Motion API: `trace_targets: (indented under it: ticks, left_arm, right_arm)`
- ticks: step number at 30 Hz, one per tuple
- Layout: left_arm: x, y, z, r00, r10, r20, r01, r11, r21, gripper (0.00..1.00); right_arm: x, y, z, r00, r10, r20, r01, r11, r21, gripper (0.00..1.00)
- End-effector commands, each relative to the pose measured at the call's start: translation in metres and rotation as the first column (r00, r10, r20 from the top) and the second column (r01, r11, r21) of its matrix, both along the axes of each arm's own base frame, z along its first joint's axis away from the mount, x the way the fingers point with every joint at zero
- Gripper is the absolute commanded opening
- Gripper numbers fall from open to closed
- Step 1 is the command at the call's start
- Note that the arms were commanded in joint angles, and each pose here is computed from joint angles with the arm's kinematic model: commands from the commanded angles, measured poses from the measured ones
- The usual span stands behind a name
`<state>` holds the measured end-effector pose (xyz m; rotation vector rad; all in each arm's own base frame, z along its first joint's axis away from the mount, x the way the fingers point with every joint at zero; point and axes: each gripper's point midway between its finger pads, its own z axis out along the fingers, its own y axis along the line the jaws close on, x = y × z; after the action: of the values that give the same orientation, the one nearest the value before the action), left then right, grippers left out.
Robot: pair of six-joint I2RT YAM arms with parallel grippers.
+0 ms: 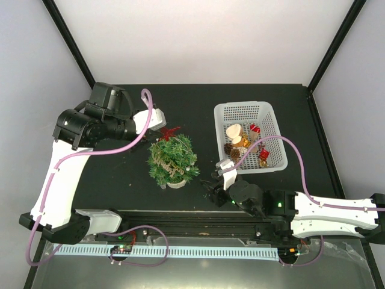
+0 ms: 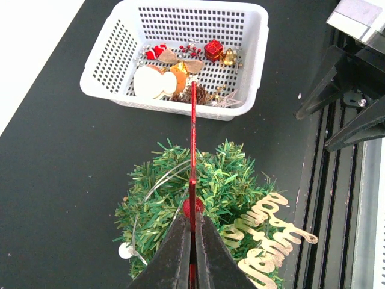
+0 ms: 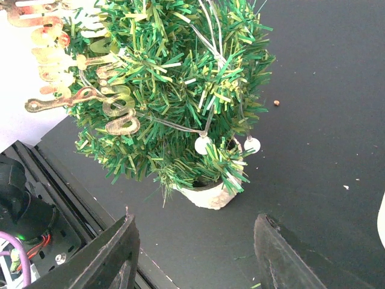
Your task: Decorate the small christmas tree
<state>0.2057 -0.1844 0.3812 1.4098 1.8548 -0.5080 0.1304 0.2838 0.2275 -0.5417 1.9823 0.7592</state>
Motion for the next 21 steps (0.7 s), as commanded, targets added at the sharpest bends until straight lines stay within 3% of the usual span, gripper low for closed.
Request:
trace_targets:
  ticks: [1,21]
  left_arm:
    - [-0.003,0.000,0.002,1.000,-0.011,0.013,0.011,1.000,-0.004,0.01]
    - [-0.008,0.000,-0.019,1.000,-0.017,-0.010,0.017,1.000,-0.006,0.02]
  right_arm:
    - [0.000,0.002,0.002,1.000,-0.007,-0.004,0.007,1.000,0.022,0.54]
    - [-0.001,0.001,0.001,1.000,-0.003,-0.018,0.004,1.000,0.026,0.54]
